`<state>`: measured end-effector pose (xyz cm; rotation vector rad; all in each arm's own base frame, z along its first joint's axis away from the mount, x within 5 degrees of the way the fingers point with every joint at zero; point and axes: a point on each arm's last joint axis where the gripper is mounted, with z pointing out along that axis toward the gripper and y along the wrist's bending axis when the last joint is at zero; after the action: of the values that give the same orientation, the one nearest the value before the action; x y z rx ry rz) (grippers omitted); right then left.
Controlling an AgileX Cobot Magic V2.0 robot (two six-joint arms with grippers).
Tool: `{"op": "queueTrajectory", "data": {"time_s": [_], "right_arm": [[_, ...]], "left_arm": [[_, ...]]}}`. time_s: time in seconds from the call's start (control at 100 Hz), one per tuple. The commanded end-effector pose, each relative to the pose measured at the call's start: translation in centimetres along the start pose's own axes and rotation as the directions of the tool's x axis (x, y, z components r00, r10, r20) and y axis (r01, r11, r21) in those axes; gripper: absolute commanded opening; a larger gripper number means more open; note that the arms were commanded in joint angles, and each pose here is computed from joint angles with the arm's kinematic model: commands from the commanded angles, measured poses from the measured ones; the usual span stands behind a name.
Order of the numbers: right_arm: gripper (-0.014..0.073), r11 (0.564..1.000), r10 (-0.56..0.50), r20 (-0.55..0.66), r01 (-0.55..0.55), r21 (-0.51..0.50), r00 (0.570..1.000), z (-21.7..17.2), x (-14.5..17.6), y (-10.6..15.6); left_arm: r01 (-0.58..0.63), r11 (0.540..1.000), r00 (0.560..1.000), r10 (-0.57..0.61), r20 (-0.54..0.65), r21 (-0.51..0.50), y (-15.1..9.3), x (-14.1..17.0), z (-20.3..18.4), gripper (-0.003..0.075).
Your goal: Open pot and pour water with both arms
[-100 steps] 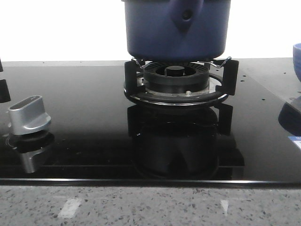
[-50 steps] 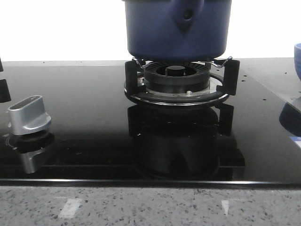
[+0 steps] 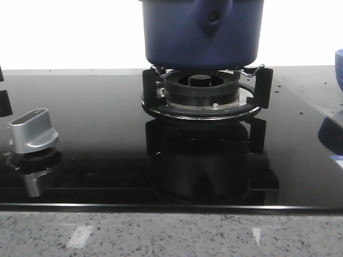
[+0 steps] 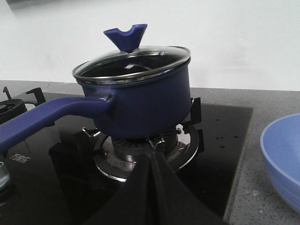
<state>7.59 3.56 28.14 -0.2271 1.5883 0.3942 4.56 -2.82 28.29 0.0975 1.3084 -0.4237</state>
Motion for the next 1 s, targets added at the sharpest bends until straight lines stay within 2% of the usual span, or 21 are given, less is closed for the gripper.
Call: {"op": "queueTrajectory", "data": {"time_s": [0.0,0.18,0.23,0.29,0.3,0.31,0.36,0.37,0.38,0.43,0.44,0.45,0.56,0.7,0.78,0.99], "right_arm": [[-0.0056,1.0,0.003,0.036,-0.004,0.011,0.999,0.0,-0.9,0.0],[-0.0056,1.0,0.003,0.036,-0.004,0.011,0.999,0.0,-0.9,0.0],[-0.0056,1.0,0.003,0.036,-0.004,0.011,0.999,0.0,-0.9,0.0],[-0.0056,1.0,0.003,0.036,-0.004,0.011,0.999,0.0,-0.9,0.0],[-0.0056,1.0,0.003,0.036,-0.004,0.011,0.999,0.0,-0.9,0.0],[-0.0056,1.0,0.003,0.036,-0.004,0.011,0.999,0.0,-0.9,0.0],[-0.0056,1.0,0.003,0.036,-0.004,0.011,0.999,0.0,-0.9,0.0],[-0.0056,1.0,0.003,0.036,-0.004,0.011,0.999,0.0,-0.9,0.0],[-0.0056,1.0,0.003,0.036,-0.004,0.011,0.999,0.0,-0.9,0.0],[-0.0056,1.0,0.003,0.036,-0.004,0.011,0.999,0.0,-0.9,0.0],[-0.0056,1.0,0.003,0.036,-0.004,0.011,0.999,0.0,-0.9,0.0],[-0.0056,1.0,0.003,0.036,-0.004,0.011,0.999,0.0,-0.9,0.0],[-0.0056,1.0,0.003,0.036,-0.004,0.011,0.999,0.0,-0.9,0.0],[-0.0056,1.0,0.003,0.036,-0.004,0.011,0.999,0.0,-0.9,0.0],[-0.0056,1.0,0.003,0.036,-0.004,0.011,0.999,0.0,-0.9,0.0],[-0.0056,1.0,0.003,0.036,-0.004,0.011,0.999,0.0,-0.9,0.0]], "left_arm": [[0.05,0.998,0.998,-0.05,0.028,0.032,-0.4,-0.9,0.1,-0.002],[0.047,0.999,0.999,-0.047,0.023,0.003,-0.1,-0.9,0.1,-0.002],[0.046,0.998,0.999,-0.046,0.007,-0.05,0.3,-0.9,0.2,-0.002],[0.097,0.987,0.995,-0.098,-0.003,-0.131,0.9,-1.0,0.2,-0.002],[0.068,0.987,0.997,-0.071,-0.011,-0.148,1.0,-1.0,0.1,-0.002],[0.105,0.982,0.994,-0.108,-0.009,-0.157,1.1,-1.0,0.1,-0.002],[0.12,0.968,0.992,-0.126,-0.016,-0.222,1.6,-0.8,0.0,-0.002],[0.078,0.968,0.996,-0.088,-0.028,-0.238,1.7,-0.8,0.0,-0.002],[0.122,0.962,0.991,-0.131,-0.019,-0.246,1.8,-0.8,0.0,-0.002],[0.122,0.949,0.99,-0.138,-0.034,-0.29,2.2,-0.5,-0.1,-0.002],[0.083,0.951,0.993,-0.103,-0.052,-0.299,2.3,-0.3,-0.2,-0.002],[0.122,0.944,0.989,-0.141,-0.041,-0.306,2.3,-0.3,-0.2,-0.002],[0.12,0.925,0.985,-0.156,-0.071,-0.36,3.1,0.8,-0.4,-0.002],[0.064,0.924,0.985,-0.119,-0.124,-0.378,3.6,2.7,-0.6,-0.002],[0.026,0.934,0.986,-0.081,-0.142,-0.356,3.6,3.2,-0.9,-0.002],[0.036,0.951,0.996,-0.058,-0.063,-0.308,3.9,5.3,-1.3,-0.002]]}}
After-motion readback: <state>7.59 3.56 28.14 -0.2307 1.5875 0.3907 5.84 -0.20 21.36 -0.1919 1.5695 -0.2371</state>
